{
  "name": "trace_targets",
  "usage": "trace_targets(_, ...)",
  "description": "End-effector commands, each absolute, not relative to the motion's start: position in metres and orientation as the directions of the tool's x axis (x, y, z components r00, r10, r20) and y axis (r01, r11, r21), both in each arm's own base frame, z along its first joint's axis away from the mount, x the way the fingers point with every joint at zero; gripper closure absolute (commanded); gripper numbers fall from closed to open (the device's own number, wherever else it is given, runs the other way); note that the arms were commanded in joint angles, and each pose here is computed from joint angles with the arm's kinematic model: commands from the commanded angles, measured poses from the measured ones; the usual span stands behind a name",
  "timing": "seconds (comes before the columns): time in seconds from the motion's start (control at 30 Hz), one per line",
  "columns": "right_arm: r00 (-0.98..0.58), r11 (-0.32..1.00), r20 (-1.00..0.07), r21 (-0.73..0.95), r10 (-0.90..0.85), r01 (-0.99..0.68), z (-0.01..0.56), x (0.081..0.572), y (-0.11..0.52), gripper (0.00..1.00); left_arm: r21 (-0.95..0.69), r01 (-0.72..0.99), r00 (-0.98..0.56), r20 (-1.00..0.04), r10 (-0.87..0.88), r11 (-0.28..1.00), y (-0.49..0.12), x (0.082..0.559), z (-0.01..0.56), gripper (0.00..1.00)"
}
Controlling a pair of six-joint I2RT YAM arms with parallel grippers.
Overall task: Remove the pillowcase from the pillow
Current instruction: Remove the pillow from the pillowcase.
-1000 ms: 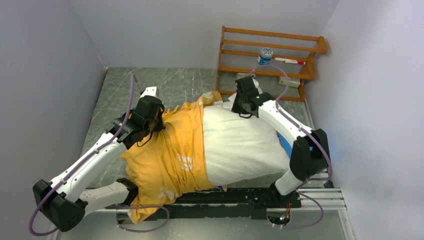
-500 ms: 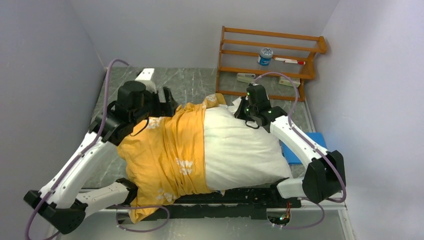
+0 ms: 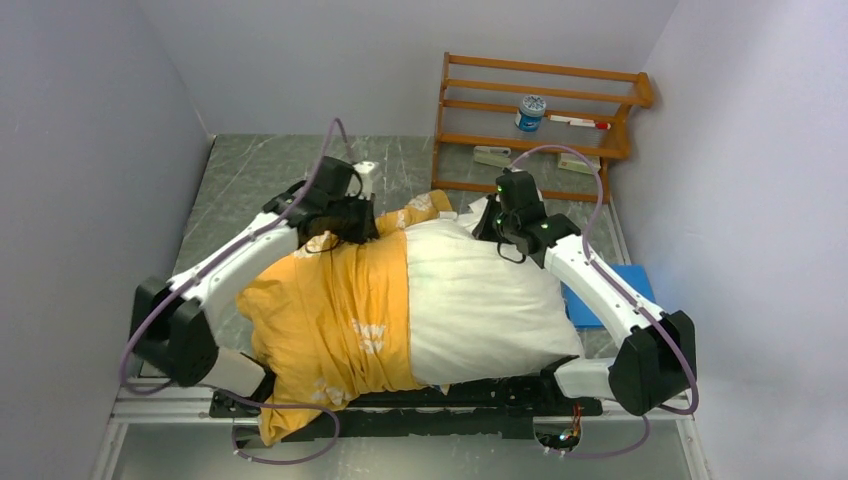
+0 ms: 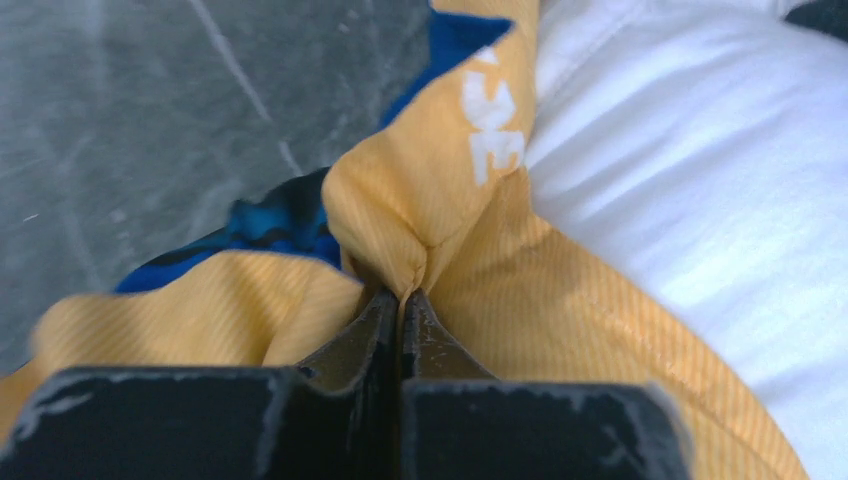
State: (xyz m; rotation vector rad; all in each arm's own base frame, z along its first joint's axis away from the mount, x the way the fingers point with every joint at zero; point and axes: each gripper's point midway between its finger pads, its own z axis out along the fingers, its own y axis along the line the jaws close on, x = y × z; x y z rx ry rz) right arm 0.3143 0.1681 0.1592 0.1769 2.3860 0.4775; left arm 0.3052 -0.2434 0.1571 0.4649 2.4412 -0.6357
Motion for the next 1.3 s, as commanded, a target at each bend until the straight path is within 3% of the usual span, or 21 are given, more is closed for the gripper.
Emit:
trace_targets(0.0,-0.831,0.965,-0.509,0.234,0.224,0.116,0.132,0.285,0.135,0.97,-0.184,0.187,-0.767,-0.641,0.027,0.965,-0.153,0.306,0.173,0.95)
trace_targets(0.13,-0.812,0.951,-0.515,0.272,0.275,0.149,0.136,0.292,0.127,0.98,-0.064,-0.036,-0.742,-0.667,-0.069,0.997,-0.07,0.31,0.183,0.95)
trace_targets(0.27,-0.804,0.933,-0.5,0.312,0.322,0.18,0.136,0.297,0.119,0.98,-0.015,-0.123,-0.748,-0.656,-0.103,0.992,-0.033,0.308,0.182,0.95)
trace_targets(0.4,-0.822,0.926,-0.477,0.348,0.311,0.148,0.138,0.299,0.126,0.97,-0.052,-0.091,-0.748,-0.655,-0.102,0.995,-0.041,0.313,0.181,0.95)
trace_targets(0.5,-0.853,0.915,-0.469,0.403,0.229,0.024,0.16,0.297,0.144,0.87,-0.183,0.058,-0.737,-0.671,-0.081,0.981,-0.075,0.323,0.189,0.95)
trace_targets(0.57,-0.842,0.905,-0.509,0.421,0.18,-0.061,0.196,0.298,0.156,0.72,-0.258,0.122,-0.728,-0.68,-0.09,0.958,-0.094,0.33,0.196,0.95)
trace_targets(0.63,-0.814,0.889,-0.567,0.428,0.125,-0.161,0.227,0.294,0.166,0.41,-0.311,0.165,-0.73,-0.677,-0.097,0.936,-0.108,0.335,0.2,0.95)
trace_targets(0.67,-0.795,0.88,-0.597,0.43,0.107,-0.204,0.242,0.292,0.17,0.32,-0.325,0.174,-0.735,-0.671,-0.097,0.929,-0.112,0.338,0.199,0.95)
trace_targets(0.73,-0.76,0.851,-0.647,0.436,0.071,-0.292,0.267,0.285,0.182,0.22,-0.342,0.194,-0.735,-0.672,-0.094,0.92,-0.119,0.342,0.203,0.95)
trace_targets(0.8,-0.746,0.818,-0.666,0.436,0.014,-0.374,0.276,0.27,0.203,0.01,-0.346,0.212,-0.732,-0.676,-0.086,0.914,-0.125,0.346,0.207,0.95)
trace_targets(0.83,-0.747,0.813,-0.664,0.428,-0.014,-0.396,0.274,0.263,0.213,0.0,-0.347,0.22,-0.728,-0.68,-0.083,0.912,-0.128,0.348,0.209,0.95)
trace_targets(1.0,-0.767,0.886,-0.629,0.276,-0.128,-0.374,0.225,0.238,0.238,0.0,-0.34,0.24,-0.714,-0.697,-0.072,0.909,-0.134,0.356,0.219,0.95)
trace_targets(1.07,-0.794,0.944,-0.591,0.161,-0.14,-0.287,0.193,0.239,0.229,0.0,-0.336,0.239,-0.71,-0.7,-0.071,0.911,-0.135,0.356,0.221,0.95)
trace_targets(1.1,-0.815,0.966,-0.564,0.108,-0.134,-0.233,0.175,0.241,0.221,0.06,-0.334,0.242,-0.707,-0.703,-0.07,0.911,-0.135,0.356,0.222,0.95)
trace_targets(1.2,-0.862,0.994,-0.5,0.014,-0.088,-0.109,0.134,0.25,0.2,0.41,-0.32,0.231,-0.706,-0.705,-0.068,0.919,-0.132,0.355,0.221,0.95)
trace_targets(1.27,-0.877,0.995,-0.48,0.073,-0.02,-0.063,0.124,0.262,0.192,0.76,-0.263,0.143,-0.699,-0.71,-0.091,0.954,-0.114,0.355,0.219,0.95)
